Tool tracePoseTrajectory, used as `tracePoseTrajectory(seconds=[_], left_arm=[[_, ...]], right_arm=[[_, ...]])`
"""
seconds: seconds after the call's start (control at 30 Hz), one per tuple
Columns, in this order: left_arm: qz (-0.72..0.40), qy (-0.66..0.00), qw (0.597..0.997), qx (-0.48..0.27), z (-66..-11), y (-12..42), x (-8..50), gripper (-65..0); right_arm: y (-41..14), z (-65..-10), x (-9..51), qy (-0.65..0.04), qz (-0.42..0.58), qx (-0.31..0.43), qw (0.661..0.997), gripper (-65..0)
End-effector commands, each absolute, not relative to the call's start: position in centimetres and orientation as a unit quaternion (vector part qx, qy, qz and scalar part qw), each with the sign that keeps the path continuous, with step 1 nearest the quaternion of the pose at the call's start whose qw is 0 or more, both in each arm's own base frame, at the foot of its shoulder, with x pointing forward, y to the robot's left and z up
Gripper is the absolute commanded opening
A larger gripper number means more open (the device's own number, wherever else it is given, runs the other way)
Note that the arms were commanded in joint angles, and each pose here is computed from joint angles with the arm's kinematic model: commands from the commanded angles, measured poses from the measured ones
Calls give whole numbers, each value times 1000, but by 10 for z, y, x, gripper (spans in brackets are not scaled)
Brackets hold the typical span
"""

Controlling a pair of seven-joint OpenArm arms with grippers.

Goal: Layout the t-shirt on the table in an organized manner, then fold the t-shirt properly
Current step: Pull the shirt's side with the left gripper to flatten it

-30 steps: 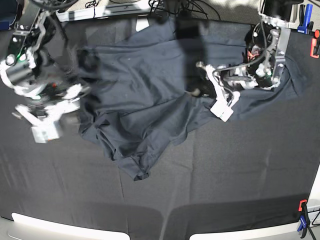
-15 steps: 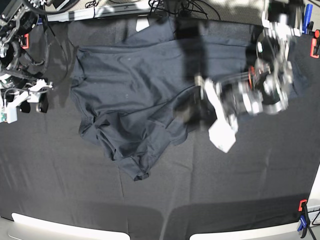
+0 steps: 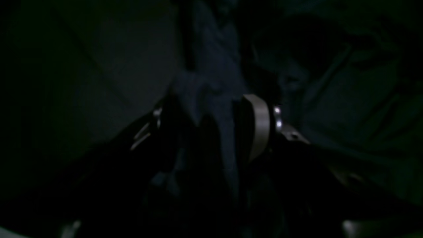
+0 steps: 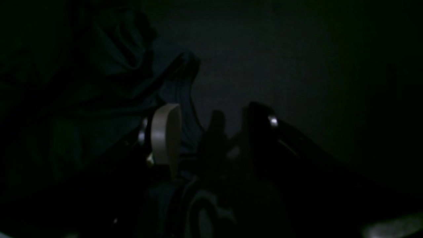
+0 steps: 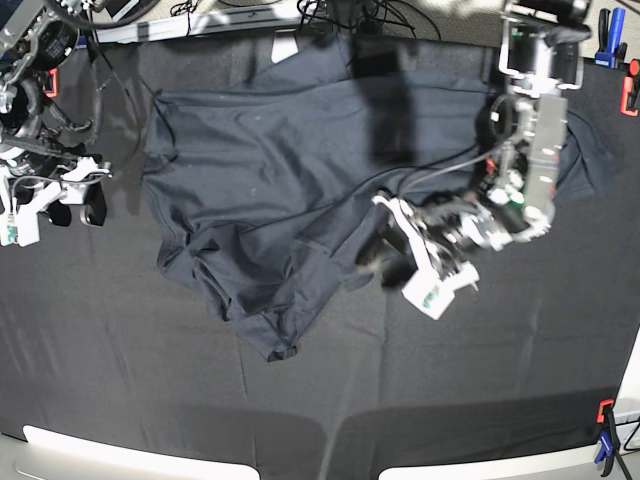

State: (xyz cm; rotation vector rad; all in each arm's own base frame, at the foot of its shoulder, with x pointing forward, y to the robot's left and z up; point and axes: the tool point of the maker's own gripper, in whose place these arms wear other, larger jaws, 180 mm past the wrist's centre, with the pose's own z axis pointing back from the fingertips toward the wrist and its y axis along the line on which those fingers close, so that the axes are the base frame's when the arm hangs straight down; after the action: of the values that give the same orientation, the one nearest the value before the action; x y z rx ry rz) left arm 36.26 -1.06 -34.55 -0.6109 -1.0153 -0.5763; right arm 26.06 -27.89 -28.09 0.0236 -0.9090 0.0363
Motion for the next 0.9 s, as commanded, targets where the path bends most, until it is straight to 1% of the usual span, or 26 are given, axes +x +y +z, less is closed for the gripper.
tracePoseTrajectory(seconds=[0.0,0.1,0.33,0.43,0.53,0.6,0.73,0.8,0.83,0.87], left_arm=[[-258,-504,768,-301,-321,-19,381,-379],[-244,-480,782,-313,-335,-29,398,-379],[-231,-440,812,-305,-352,-19,436,-379],[-241,-410,827,-300,-363,-17,432,-379],[-255,-389,823,-326,-365,-25,421,-379],[-248,-370,827,-344,-365,-27,415,-379],[-245,-347,832,-356,-368,-29,408,-380],[-243,-348,831,-359,-367,-29,408,-400],[-242,-349,831,-360,-367,-29,409,-424],[-238,-352,828,-367,-364,-30,409,-462]], right_arm=[[-279,-268,266,-458,30,6,888,-336],[-279,-270,265,-455,31,6,890,-336],[-279,-270,265,-454,31,6,891,-336],[-279,-270,265,-454,31,6,891,-336],[-275,-268,266,-460,32,18,887,-336],[-272,-266,268,-465,34,28,884,-336],[-271,-266,267,-464,40,27,884,-336],[-271,-266,267,-464,40,27,885,-336],[-271,-266,267,-464,40,27,885,-336],[-271,-266,267,-464,40,27,885,-336]])
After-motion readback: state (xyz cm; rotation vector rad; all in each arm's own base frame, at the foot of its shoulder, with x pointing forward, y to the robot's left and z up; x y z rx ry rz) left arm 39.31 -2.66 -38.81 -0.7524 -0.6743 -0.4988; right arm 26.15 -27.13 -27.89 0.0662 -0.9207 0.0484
